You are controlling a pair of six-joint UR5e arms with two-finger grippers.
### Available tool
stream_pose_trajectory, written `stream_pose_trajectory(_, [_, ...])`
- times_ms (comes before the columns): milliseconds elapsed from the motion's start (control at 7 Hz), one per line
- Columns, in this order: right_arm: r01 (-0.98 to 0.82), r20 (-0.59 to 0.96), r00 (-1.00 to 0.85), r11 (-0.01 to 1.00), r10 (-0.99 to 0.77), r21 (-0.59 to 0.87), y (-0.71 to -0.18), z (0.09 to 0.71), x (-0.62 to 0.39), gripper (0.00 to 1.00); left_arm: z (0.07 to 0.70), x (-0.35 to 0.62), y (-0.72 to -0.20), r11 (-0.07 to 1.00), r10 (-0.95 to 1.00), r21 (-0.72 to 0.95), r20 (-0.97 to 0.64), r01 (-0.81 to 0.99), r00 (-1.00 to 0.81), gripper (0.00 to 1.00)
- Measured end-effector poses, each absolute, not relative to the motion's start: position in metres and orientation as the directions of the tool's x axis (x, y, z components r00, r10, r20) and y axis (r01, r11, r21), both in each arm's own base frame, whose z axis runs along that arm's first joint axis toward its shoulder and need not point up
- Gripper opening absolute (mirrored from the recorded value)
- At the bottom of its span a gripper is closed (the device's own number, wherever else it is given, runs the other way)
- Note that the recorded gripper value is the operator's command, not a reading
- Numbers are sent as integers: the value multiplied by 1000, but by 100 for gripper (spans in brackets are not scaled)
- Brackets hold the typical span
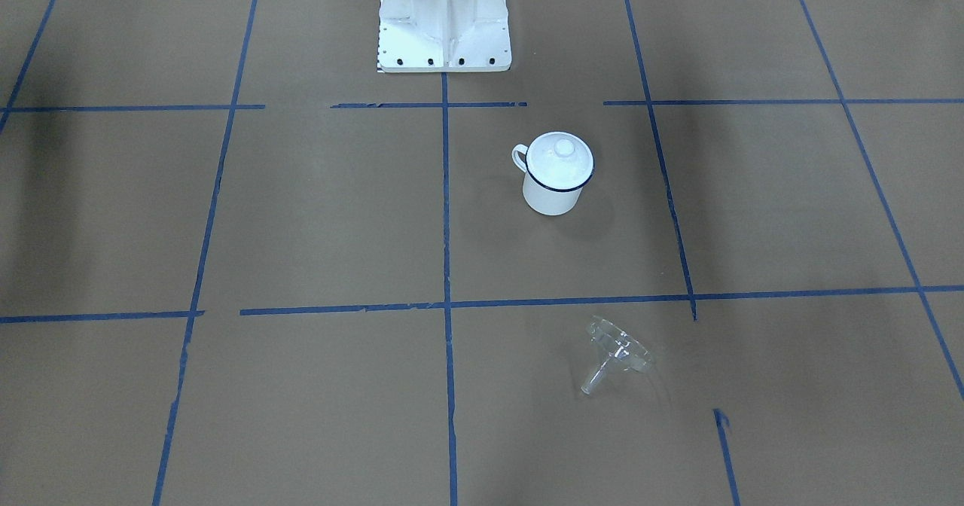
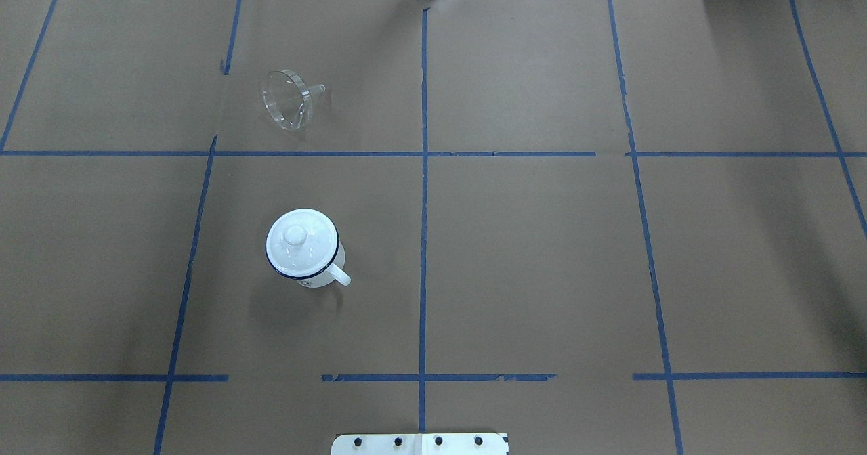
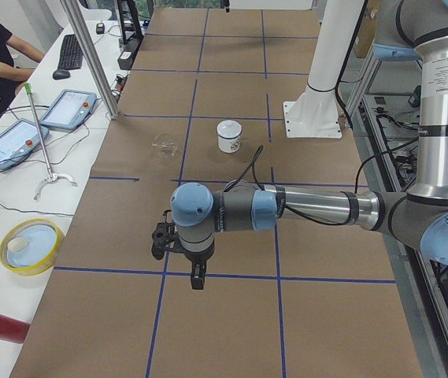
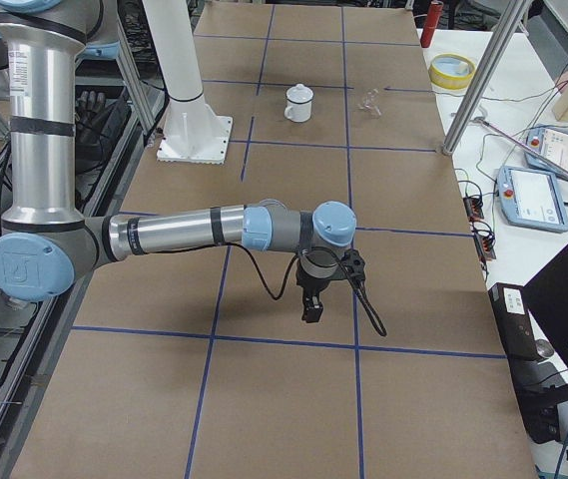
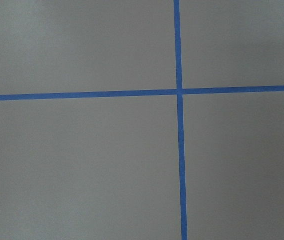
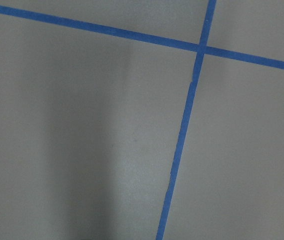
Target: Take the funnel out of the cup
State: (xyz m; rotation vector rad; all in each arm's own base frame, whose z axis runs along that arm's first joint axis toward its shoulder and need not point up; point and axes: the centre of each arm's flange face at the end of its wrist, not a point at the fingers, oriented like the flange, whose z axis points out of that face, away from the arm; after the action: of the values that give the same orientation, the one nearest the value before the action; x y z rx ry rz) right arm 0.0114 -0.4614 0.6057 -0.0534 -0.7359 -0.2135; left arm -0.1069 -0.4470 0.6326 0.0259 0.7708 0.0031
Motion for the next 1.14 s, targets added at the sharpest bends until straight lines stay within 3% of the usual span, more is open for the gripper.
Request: stream_pose_trajectory(1143, [212, 671, 720, 977, -175, 27, -461, 606, 11, 100, 637, -105, -455, 997, 52, 71, -704, -2, 708, 100])
